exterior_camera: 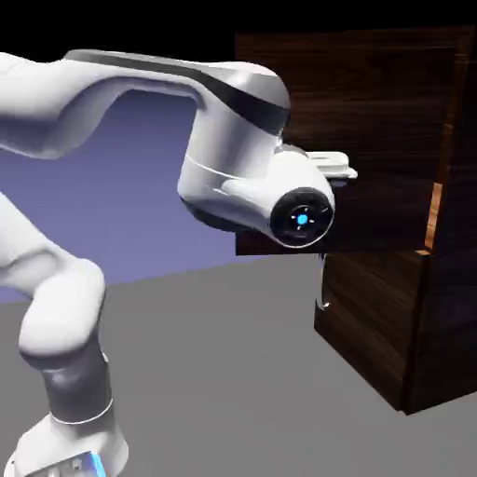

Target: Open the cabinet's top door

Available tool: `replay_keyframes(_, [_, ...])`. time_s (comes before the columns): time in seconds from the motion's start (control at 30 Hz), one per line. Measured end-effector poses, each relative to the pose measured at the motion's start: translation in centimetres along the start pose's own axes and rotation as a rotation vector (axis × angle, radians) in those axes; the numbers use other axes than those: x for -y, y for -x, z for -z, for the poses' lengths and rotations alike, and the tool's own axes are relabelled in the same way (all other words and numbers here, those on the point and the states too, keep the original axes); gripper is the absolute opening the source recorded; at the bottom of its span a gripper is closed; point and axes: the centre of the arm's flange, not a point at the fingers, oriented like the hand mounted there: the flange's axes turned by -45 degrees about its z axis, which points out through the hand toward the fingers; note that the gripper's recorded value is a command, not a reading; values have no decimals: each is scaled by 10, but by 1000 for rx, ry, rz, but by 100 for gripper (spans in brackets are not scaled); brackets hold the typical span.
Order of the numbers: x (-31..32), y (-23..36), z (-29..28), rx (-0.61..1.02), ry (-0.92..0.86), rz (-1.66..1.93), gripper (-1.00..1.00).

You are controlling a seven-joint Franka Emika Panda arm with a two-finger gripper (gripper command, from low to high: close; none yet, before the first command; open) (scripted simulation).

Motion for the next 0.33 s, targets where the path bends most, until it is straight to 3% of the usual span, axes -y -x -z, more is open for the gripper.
replay_keyframes(0.33, [40,0,59,0,227,0,-100])
